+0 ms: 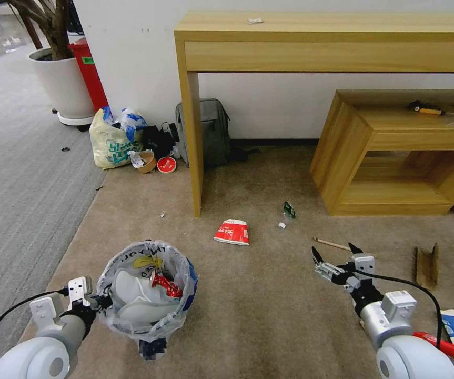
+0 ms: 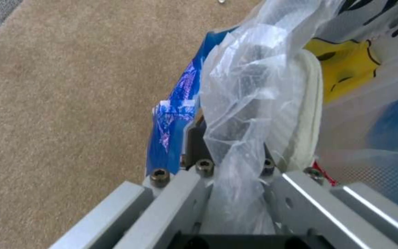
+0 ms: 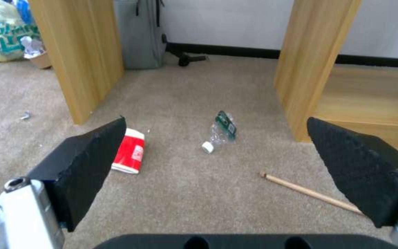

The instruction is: Pick up the trash bin and place the garbage on the floor into it.

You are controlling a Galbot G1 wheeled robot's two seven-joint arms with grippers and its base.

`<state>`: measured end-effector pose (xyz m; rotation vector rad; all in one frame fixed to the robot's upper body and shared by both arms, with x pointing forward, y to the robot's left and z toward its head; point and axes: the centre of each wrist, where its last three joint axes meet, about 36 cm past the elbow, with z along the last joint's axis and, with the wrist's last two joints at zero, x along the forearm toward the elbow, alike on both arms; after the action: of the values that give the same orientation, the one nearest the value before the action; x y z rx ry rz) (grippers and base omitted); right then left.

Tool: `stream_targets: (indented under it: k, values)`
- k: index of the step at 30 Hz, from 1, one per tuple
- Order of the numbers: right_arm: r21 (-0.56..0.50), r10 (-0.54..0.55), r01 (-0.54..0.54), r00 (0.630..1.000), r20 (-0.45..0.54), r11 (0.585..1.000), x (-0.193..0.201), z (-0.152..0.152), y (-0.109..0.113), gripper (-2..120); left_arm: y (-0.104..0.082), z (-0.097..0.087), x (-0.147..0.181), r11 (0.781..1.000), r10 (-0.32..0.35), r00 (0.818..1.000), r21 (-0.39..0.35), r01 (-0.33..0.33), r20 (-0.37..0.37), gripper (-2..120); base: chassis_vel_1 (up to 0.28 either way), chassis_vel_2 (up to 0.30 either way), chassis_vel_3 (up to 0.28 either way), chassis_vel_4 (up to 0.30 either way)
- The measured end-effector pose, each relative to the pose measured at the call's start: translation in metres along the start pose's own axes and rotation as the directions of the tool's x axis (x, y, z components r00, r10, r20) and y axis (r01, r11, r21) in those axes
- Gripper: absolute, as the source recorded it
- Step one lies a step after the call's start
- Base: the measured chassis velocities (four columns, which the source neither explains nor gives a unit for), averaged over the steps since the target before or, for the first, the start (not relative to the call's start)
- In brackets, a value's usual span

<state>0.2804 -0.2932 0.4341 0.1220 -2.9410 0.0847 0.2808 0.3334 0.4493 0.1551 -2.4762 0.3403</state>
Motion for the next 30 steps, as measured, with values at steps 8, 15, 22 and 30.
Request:
stream_targets:
  k: [8,15,22,30]
  values:
    - [0.001,-0.001,0.001,1.0,-0.002,1.0,0.0,0.001,0.002,100,0.0,0.001,0.001,1.0,0.002,1.0,0.002,-0.002,-0.002,0,0.0,0.0,0.0,0.0]
    - [-0.005,-0.007,0.007,1.0,-0.001,1.0,-0.001,0.001,0.005,100,0.0,0.001,0.002,1.0,0.003,1.0,0.001,-0.003,-0.003,0,0.014,-0.06,-0.017,0.053]
    - [-0.004,-0.007,0.007,1.0,-0.019,1.0,-0.001,0.007,0.007,100,0.0,0.002,0.002,1.0,0.005,1.0,0.002,-0.005,-0.003,0,0.03,-0.195,-0.031,0.179]
    - [-0.003,-0.005,0.005,1.0,-0.025,1.0,-0.002,0.011,0.006,100,0.0,0.003,0.005,1.0,0.013,1.0,-0.001,-0.013,-0.006,0,-0.027,-0.261,0.01,0.262]
